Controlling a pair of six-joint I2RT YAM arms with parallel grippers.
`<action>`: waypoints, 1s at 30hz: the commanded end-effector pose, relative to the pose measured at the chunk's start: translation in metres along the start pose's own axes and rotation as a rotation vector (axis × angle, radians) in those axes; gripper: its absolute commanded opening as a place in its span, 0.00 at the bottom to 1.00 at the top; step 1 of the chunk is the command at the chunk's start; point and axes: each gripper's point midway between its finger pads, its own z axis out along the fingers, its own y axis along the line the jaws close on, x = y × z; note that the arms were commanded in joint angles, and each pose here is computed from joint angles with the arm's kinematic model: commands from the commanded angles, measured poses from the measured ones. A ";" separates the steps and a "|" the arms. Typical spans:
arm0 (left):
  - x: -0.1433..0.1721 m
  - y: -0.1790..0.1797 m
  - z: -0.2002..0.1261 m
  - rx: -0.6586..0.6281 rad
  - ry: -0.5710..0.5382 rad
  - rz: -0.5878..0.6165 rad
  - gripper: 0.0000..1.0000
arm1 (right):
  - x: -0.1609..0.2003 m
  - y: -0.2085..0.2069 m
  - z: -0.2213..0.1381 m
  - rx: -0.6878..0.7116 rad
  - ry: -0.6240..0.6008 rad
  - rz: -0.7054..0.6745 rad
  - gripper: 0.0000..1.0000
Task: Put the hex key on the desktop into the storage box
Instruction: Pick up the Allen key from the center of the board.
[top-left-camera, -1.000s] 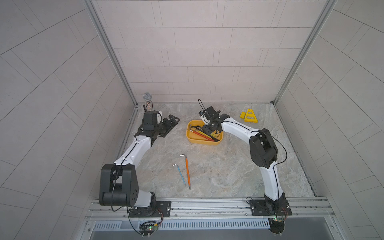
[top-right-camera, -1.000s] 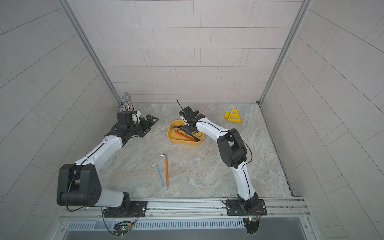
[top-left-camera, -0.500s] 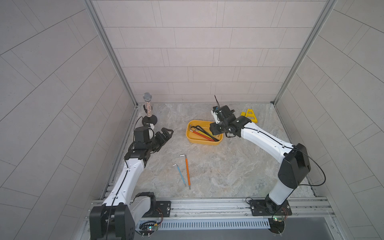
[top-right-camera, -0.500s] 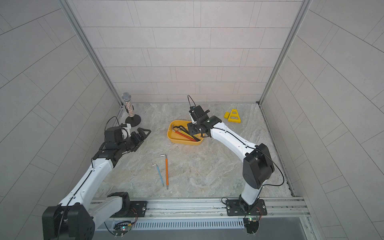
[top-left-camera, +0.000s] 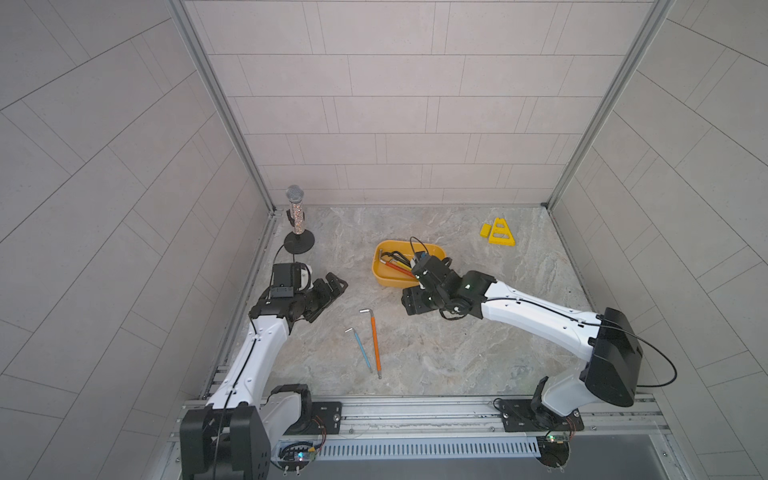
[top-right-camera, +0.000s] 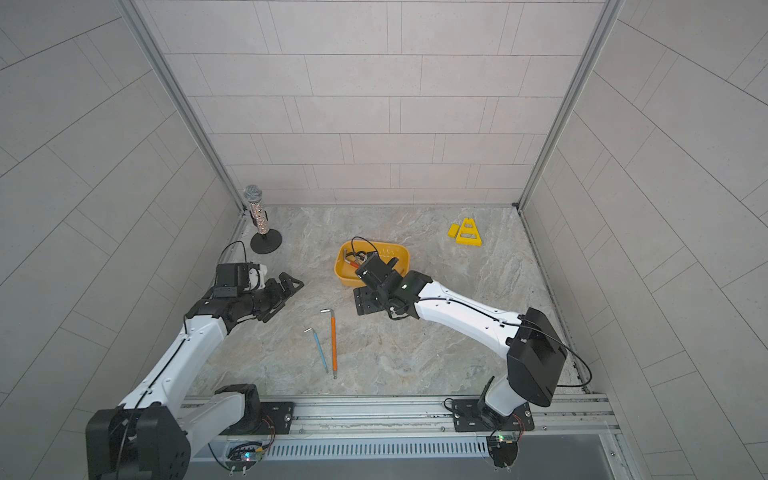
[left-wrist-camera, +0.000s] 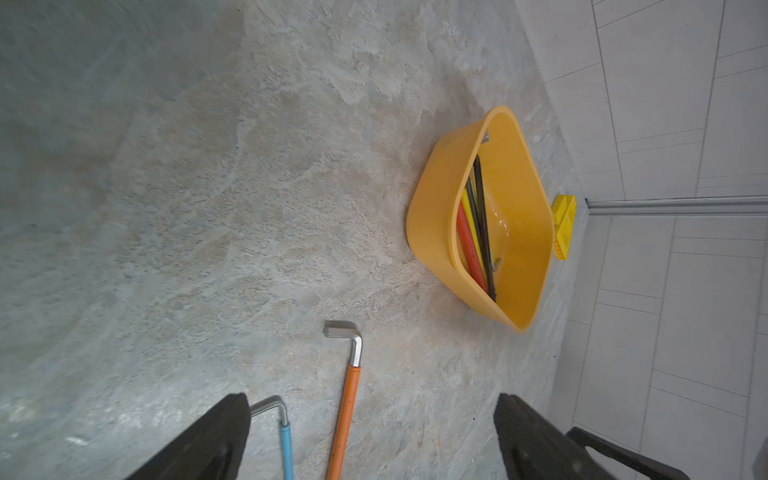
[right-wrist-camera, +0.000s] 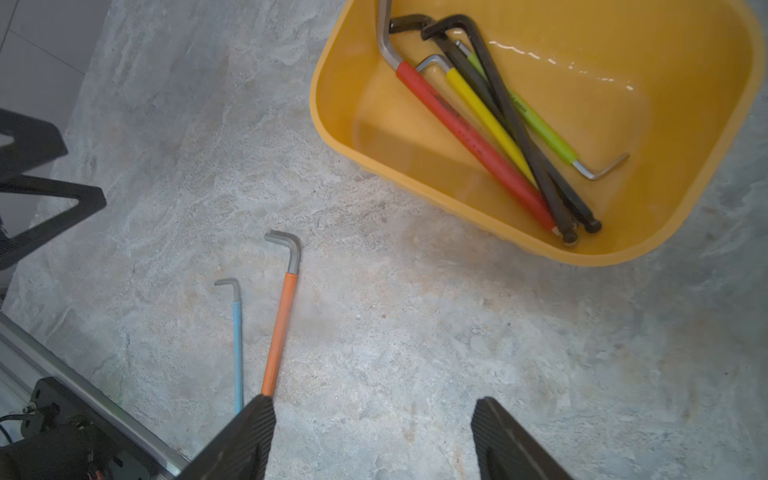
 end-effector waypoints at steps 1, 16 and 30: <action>-0.010 0.011 -0.018 -0.102 -0.079 0.038 1.00 | 0.012 0.007 0.018 0.066 -0.003 0.034 0.75; -0.019 0.038 -0.062 -0.305 -0.237 0.046 1.00 | 0.052 0.069 0.094 0.091 0.079 -0.026 0.60; -0.017 0.033 -0.052 -0.250 -0.225 0.040 1.00 | 0.091 0.067 0.133 0.113 0.174 -0.066 0.56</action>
